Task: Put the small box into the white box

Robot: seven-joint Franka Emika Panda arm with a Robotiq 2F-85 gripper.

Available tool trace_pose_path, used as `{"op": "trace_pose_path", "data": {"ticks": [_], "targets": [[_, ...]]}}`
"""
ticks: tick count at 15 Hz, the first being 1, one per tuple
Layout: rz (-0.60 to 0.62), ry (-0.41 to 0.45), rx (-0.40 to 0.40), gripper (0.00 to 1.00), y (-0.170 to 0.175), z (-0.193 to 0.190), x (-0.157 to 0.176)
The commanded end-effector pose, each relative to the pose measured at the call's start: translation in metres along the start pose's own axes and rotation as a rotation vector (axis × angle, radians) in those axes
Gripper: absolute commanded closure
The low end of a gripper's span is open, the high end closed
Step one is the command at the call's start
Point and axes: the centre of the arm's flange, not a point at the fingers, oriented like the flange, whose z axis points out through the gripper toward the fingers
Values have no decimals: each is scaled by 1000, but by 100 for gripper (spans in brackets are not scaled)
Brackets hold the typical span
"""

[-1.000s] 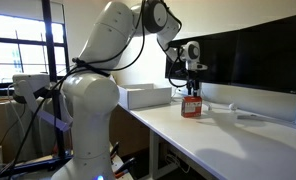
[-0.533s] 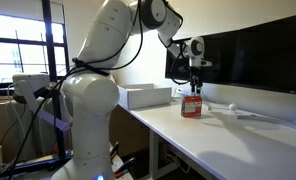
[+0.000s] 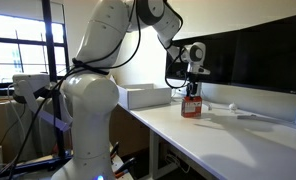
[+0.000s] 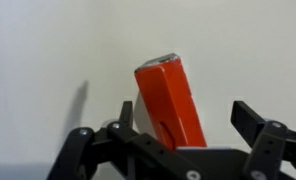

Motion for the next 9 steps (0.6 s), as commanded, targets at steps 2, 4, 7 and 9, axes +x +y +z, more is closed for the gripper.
{"op": "trace_pose_path", "data": {"ticks": [2,4,7,9], "targets": [[46,-15,11,0,36,6,-14],[42,-21,20,0,36,11,-15],[25,-27,35,0,29,23,-18],[20,-27,59,0,25,31,-18]]}}
